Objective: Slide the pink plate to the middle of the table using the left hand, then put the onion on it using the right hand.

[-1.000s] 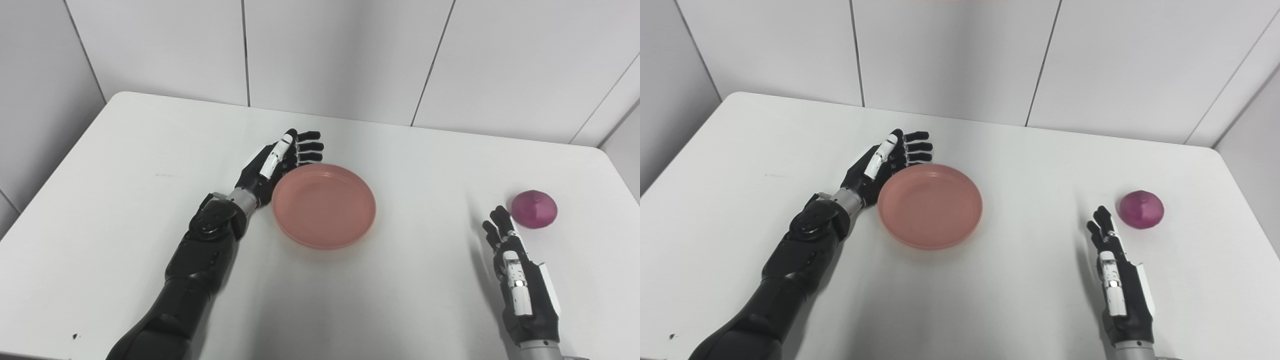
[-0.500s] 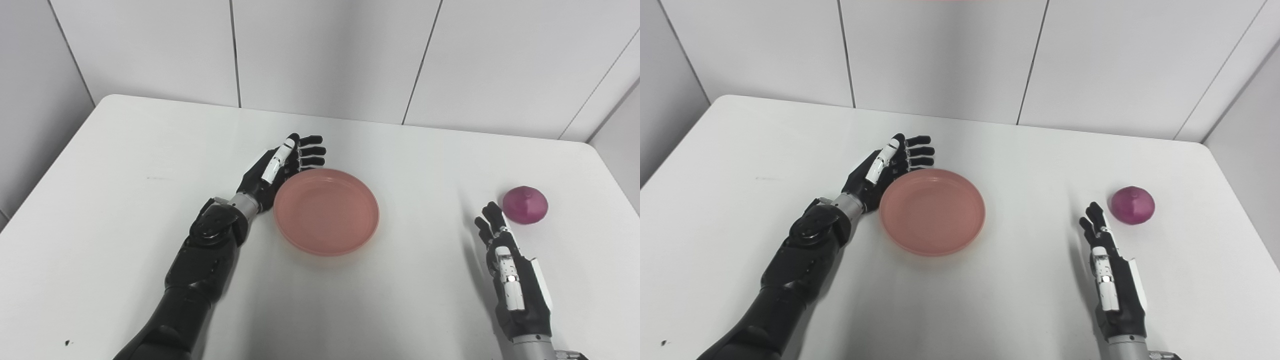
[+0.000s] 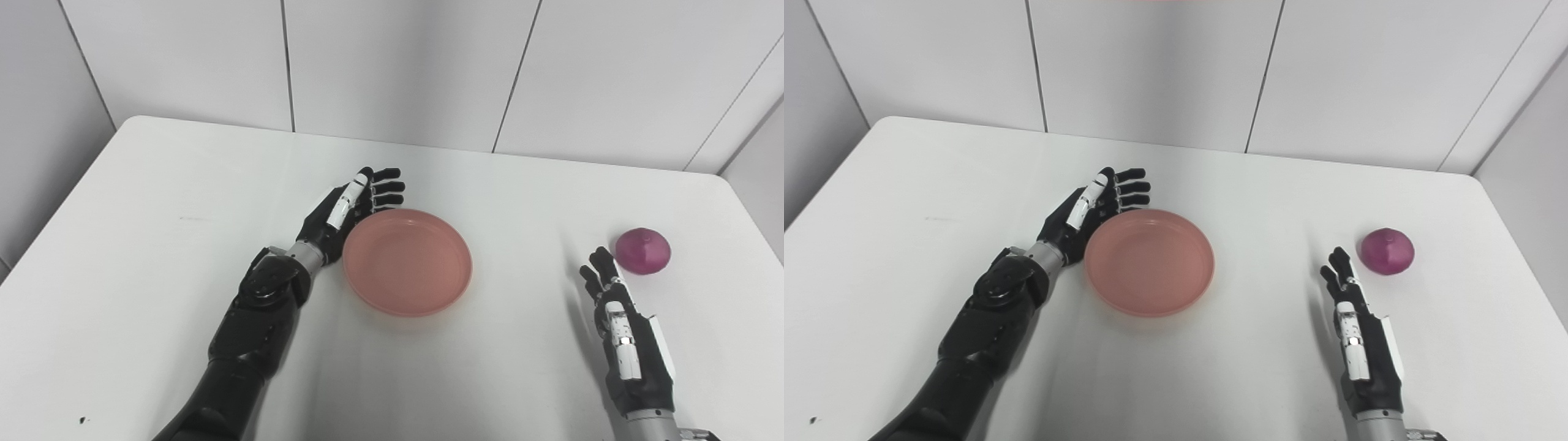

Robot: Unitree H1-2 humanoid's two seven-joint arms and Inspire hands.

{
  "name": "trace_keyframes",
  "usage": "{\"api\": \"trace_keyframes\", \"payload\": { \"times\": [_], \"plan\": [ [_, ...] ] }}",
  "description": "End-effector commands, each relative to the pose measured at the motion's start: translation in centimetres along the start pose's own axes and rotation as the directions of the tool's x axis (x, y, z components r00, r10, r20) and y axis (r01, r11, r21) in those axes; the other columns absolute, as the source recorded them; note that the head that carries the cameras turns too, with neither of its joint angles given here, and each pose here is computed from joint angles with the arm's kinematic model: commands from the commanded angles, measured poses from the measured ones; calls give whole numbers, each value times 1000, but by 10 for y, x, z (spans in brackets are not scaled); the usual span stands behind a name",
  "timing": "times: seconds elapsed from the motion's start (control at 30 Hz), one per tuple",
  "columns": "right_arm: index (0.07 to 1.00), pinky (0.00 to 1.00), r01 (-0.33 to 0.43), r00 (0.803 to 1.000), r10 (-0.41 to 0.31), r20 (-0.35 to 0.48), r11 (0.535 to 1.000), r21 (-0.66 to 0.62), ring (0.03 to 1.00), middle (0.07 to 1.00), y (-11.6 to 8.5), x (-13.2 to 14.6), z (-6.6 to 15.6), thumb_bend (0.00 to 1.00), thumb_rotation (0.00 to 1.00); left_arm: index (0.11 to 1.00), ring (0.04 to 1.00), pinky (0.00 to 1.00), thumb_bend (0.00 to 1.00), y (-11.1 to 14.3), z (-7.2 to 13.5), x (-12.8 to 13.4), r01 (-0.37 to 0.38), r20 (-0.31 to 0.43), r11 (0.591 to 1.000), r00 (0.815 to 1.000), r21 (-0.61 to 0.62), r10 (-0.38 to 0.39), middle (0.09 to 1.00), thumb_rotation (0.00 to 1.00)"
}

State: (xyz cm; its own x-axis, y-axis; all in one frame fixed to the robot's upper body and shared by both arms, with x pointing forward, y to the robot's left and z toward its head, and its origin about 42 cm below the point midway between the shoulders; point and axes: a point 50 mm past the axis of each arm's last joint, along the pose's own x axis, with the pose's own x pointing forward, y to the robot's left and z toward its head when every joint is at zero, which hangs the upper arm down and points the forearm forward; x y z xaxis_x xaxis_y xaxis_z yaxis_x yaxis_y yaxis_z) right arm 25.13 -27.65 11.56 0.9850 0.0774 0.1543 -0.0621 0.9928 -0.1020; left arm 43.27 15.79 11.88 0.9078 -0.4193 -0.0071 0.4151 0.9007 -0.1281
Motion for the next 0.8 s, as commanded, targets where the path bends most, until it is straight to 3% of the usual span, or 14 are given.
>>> {"api": "trace_keyframes", "payload": {
  "times": [0.0,0.6,0.77],
  "plan": [
    [982,1000,-12,997,17,-72,998,69,962,979,23,-5,-19,265,1000,780,796,775,390,-6,8,6,3,9,1000,1000,-6,-3,802,1000],
    [971,1000,-1,997,6,-74,998,67,953,970,24,-5,-17,299,1000,777,803,794,393,-4,6,3,-18,4,1000,1000,-10,18,803,1000],
    [941,954,12,998,-10,-67,999,33,914,935,24,-4,-16,359,914,778,800,791,401,5,1,2,-17,2,1000,1000,7,17,801,1000]
  ]
}}
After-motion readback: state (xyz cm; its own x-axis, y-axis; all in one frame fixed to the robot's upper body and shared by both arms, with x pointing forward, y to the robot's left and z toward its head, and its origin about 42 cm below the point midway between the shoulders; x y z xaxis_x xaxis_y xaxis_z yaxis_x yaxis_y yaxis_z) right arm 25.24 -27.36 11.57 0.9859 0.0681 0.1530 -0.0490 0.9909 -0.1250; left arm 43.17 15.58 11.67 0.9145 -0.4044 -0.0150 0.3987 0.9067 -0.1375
